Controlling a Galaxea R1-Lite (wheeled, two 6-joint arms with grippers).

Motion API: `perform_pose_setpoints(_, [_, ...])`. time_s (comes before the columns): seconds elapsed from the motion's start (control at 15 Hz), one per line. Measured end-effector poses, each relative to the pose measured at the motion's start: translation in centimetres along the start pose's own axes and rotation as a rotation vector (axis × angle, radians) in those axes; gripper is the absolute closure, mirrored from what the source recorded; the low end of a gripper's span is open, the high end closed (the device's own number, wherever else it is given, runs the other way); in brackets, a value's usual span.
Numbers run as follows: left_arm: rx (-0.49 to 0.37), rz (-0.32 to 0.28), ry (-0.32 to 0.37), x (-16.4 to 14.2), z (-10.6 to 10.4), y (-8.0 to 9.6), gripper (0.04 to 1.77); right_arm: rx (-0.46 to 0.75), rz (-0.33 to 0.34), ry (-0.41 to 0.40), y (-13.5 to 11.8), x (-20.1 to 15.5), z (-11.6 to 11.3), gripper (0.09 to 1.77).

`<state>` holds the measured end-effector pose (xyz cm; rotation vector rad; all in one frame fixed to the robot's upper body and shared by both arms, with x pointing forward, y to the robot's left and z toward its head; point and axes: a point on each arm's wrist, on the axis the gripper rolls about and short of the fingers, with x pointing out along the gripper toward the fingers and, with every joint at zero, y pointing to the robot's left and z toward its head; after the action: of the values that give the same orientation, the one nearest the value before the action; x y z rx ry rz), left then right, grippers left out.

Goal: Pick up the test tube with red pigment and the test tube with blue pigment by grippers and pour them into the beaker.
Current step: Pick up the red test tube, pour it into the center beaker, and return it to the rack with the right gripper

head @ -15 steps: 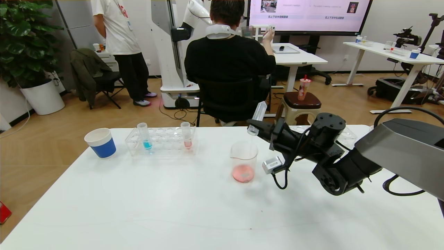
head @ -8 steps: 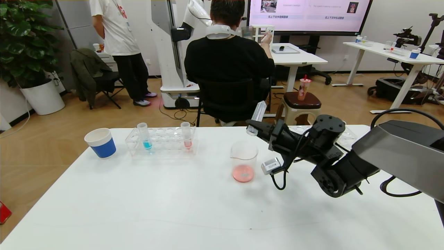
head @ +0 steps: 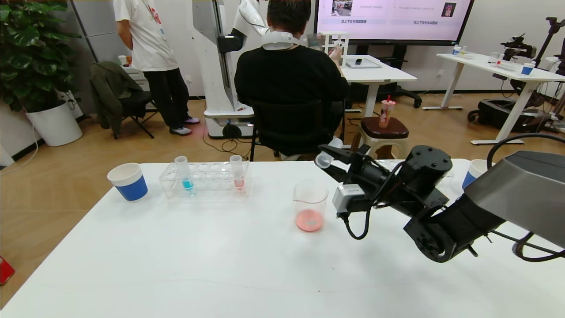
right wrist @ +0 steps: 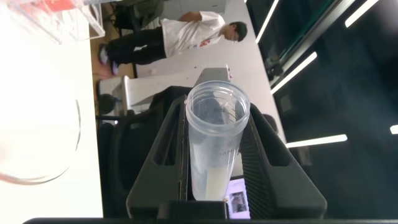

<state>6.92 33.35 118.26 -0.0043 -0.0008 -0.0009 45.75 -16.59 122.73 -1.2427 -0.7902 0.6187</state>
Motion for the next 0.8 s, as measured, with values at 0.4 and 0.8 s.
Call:
perform_pose_setpoints(0.4, [0.000, 0.000, 0.000, 0.0, 0.0, 0.0, 0.04, 0.407, -0.125, 0.049, -6.9, -1.4, 0.3, 1.34])
perform_pose_setpoints(0.8, [0.000, 0.000, 0.000, 0.0, 0.0, 0.0, 0.04, 0.929, -0.374, 0.274, -8.4, -3.9, 0.9, 1.34])
